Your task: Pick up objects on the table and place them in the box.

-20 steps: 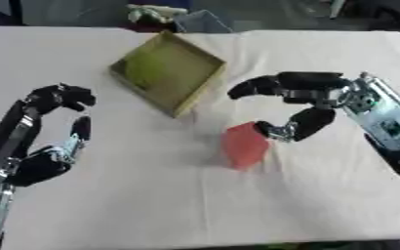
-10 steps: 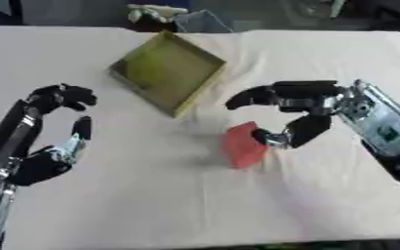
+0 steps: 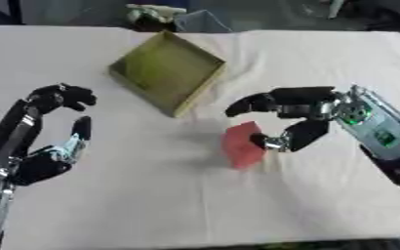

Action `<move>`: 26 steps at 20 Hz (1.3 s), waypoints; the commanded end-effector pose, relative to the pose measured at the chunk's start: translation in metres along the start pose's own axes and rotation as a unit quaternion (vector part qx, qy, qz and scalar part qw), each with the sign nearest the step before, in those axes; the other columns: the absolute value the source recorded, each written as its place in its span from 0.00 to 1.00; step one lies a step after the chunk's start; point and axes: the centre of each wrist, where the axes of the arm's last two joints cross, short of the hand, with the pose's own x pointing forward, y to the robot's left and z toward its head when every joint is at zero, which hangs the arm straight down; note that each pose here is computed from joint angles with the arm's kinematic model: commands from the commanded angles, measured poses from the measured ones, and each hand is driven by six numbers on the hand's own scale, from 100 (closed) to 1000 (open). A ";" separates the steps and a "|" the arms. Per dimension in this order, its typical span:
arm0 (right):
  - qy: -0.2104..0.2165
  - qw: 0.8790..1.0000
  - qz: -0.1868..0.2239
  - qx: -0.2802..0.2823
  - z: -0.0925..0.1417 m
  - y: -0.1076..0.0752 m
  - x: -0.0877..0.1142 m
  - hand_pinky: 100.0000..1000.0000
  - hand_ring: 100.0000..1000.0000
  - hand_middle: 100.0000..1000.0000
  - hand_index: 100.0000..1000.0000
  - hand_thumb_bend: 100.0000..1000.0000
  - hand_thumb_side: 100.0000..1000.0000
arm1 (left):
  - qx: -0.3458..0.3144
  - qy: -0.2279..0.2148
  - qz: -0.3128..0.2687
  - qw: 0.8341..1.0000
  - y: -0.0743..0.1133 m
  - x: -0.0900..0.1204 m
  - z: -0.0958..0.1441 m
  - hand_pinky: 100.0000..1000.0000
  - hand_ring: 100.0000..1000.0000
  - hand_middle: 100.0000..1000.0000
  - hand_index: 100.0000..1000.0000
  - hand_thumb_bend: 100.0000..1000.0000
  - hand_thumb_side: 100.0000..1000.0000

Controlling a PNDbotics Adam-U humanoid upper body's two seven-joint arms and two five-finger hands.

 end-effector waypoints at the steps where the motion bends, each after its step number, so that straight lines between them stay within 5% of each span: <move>1: -0.050 0.991 0.077 0.098 0.008 -0.005 -0.004 0.99 1.00 0.96 1.00 0.00 0.86 | -0.002 -0.007 -0.010 1.000 0.007 0.002 -0.001 0.64 0.79 0.59 0.73 0.00 0.53; 26: -0.052 0.984 0.112 0.126 0.007 0.011 -0.011 0.99 1.00 0.97 1.00 0.00 0.86 | -0.003 -0.008 -0.009 1.000 0.007 0.002 -0.001 0.64 0.79 0.59 0.73 0.00 0.53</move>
